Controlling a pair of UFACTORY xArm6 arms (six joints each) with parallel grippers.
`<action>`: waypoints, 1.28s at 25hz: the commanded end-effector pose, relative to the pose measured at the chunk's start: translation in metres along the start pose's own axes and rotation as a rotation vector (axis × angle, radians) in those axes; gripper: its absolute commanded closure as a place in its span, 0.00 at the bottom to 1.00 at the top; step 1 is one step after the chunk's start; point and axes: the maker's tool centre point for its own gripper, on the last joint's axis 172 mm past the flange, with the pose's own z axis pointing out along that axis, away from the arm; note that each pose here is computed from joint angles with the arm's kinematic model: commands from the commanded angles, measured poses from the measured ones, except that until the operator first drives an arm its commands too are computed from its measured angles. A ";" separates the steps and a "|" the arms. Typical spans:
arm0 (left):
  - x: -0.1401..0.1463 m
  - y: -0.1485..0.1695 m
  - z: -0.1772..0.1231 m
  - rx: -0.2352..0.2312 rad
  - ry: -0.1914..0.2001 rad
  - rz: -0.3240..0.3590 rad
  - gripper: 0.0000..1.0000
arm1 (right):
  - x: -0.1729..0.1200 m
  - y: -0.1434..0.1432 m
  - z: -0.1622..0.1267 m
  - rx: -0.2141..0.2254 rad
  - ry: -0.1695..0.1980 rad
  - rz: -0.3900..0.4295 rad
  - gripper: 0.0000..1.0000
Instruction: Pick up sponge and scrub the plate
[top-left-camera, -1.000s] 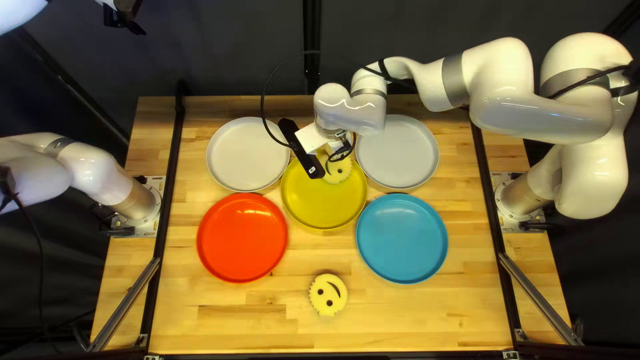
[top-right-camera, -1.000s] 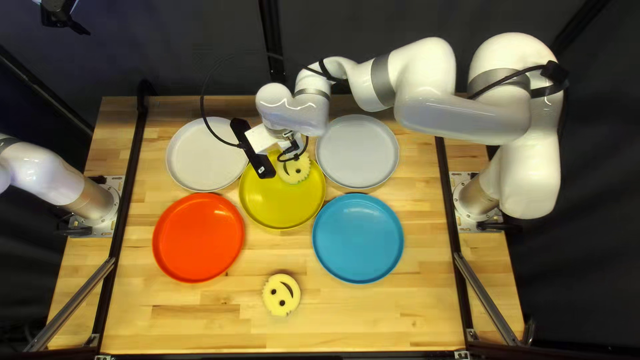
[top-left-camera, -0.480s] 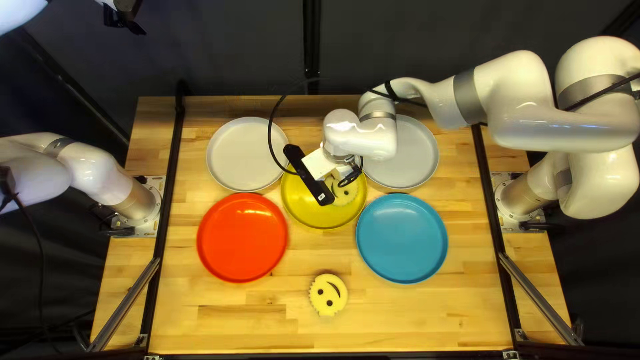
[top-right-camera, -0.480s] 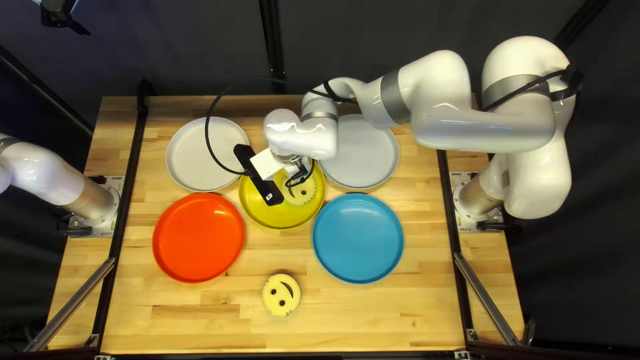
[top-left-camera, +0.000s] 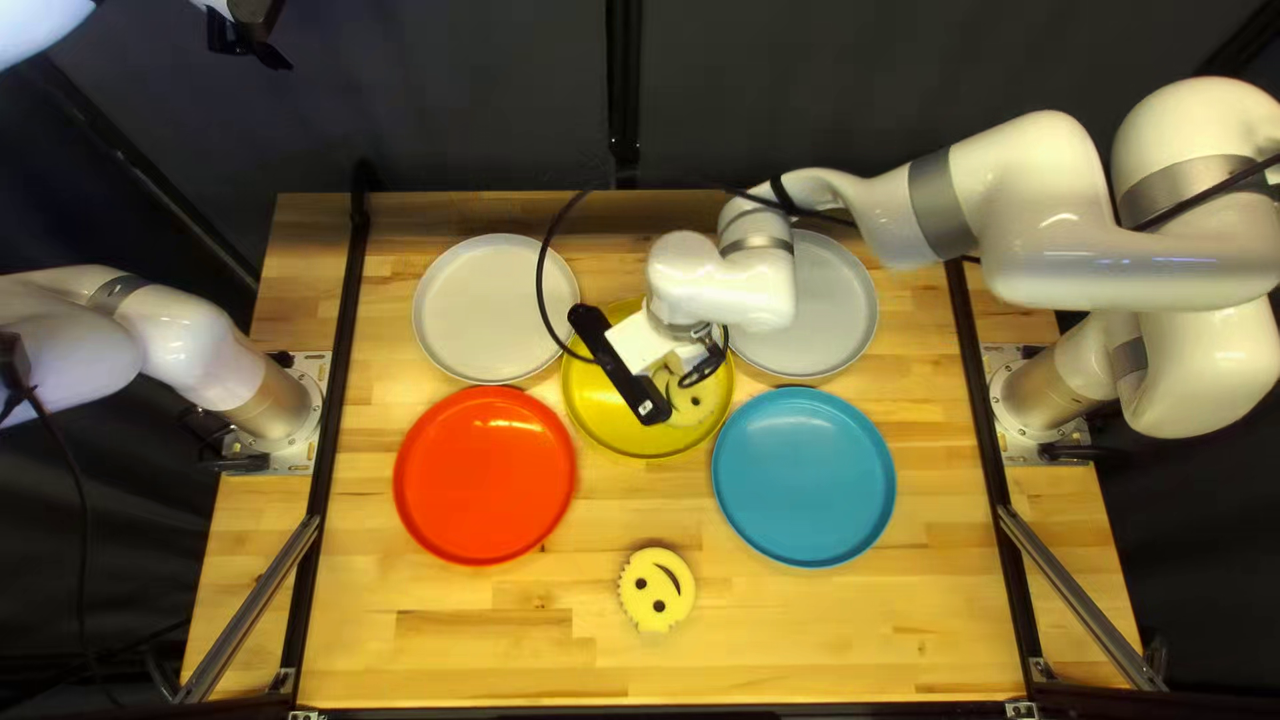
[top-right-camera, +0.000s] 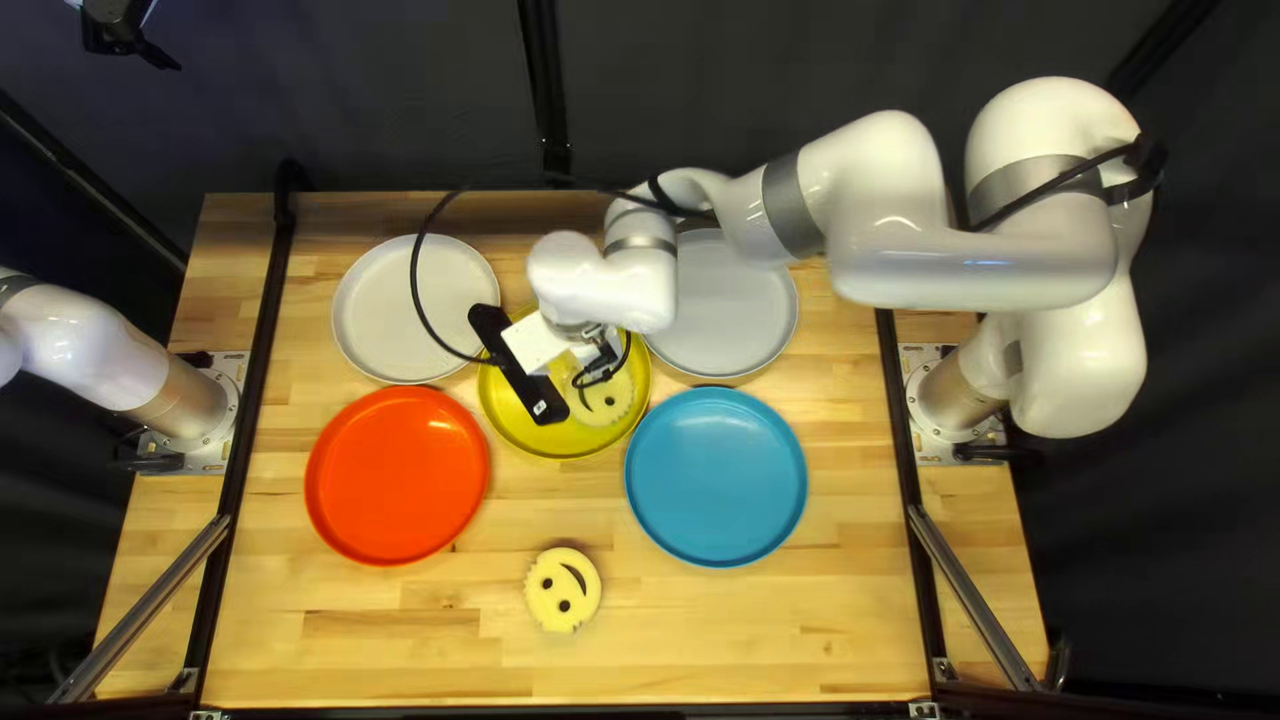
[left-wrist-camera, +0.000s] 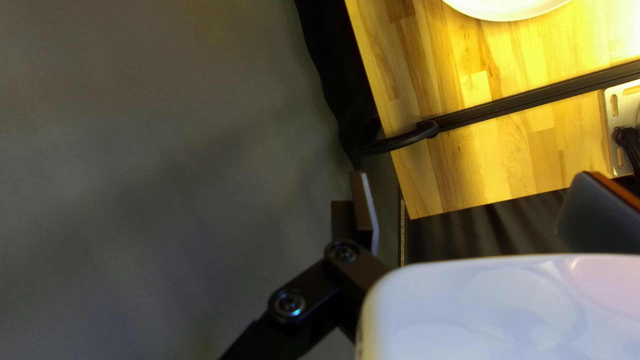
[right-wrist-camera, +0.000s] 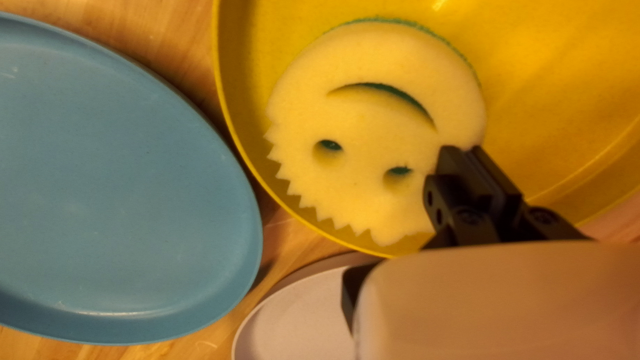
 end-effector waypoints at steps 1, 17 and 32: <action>0.000 0.000 0.000 0.000 0.000 0.000 0.00 | -0.015 0.034 -0.016 0.043 0.021 0.037 1.00; 0.000 0.000 0.000 0.000 0.000 0.000 0.00 | -0.079 0.153 -0.008 0.086 0.074 0.169 1.00; 0.000 0.000 0.000 0.000 0.000 0.000 0.00 | -0.098 0.160 -0.010 0.074 0.041 0.262 0.00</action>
